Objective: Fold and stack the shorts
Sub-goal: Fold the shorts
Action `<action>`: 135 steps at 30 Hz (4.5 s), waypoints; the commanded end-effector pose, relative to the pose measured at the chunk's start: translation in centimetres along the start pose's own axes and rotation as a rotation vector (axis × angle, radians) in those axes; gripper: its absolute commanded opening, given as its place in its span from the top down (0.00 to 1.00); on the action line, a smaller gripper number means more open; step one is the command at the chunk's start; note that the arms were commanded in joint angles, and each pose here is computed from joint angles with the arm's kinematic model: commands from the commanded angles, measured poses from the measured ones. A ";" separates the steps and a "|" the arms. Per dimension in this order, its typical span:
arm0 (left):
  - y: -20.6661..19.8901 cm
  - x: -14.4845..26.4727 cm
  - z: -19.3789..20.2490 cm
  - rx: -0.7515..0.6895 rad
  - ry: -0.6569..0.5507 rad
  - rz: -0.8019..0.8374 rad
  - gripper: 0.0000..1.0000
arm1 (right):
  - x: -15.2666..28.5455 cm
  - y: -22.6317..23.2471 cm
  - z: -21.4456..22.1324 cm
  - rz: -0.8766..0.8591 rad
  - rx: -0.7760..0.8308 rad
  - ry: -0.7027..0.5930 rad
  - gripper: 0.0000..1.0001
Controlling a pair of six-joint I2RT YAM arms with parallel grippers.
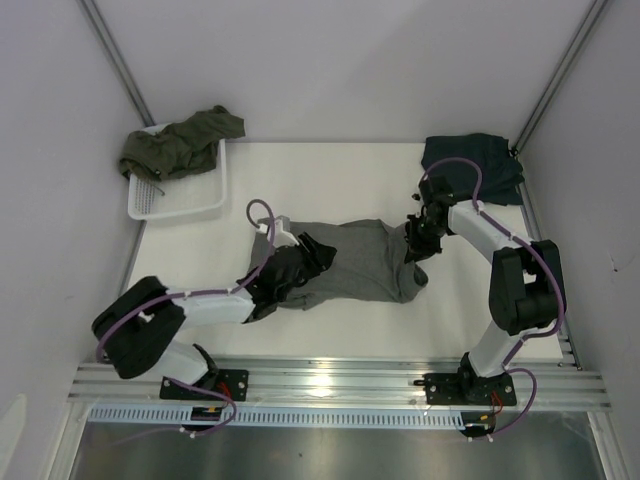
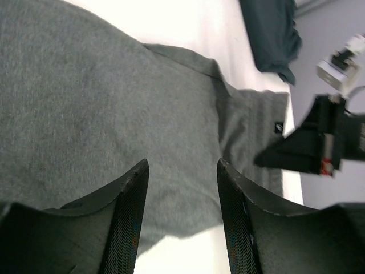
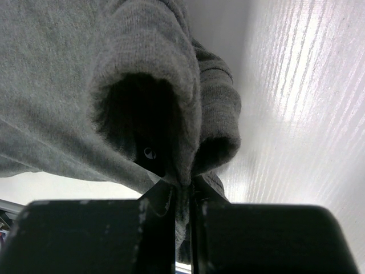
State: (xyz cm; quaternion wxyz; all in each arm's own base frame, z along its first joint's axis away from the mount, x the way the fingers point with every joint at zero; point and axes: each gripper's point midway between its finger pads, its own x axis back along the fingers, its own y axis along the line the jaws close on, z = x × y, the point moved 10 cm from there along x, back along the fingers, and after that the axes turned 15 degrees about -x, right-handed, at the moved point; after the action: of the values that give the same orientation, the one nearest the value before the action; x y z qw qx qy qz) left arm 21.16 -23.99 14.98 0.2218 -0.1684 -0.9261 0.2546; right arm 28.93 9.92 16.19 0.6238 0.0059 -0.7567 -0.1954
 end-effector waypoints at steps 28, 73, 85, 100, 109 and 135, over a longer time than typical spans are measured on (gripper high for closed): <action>0.5 -9.4 5.0 0.163 -0.284 -0.123 0.46 | 8.8 4.2 1.6 -0.242 -0.008 -0.103 1.00; 10.9 2.7 -1.4 -0.203 -0.091 -0.329 0.25 | 13.8 1.6 1.2 -0.359 -0.136 0.017 1.00; 11.1 2.3 3.1 -0.231 0.033 -0.198 0.29 | 15.4 3.9 1.4 -0.432 -0.164 0.014 1.00; 9.6 7.0 7.1 -0.278 0.103 -0.147 0.31 | 13.0 11.1 1.8 -0.220 -0.060 0.034 1.00; 9.1 7.4 7.8 -0.299 0.131 -0.135 0.31 | 12.3 15.4 4.1 -0.238 0.035 0.049 1.00; 9.3 9.0 7.7 -0.295 0.151 -0.121 0.28 | 5.9 21.6 6.0 -0.249 0.076 0.116 1.00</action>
State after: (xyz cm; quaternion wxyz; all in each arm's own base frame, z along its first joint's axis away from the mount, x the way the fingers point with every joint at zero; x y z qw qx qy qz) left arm 12.86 -16.82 7.42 0.2493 -0.1617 -0.9494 0.1013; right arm 26.62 28.85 28.30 0.6399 0.1293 -0.7207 -0.2333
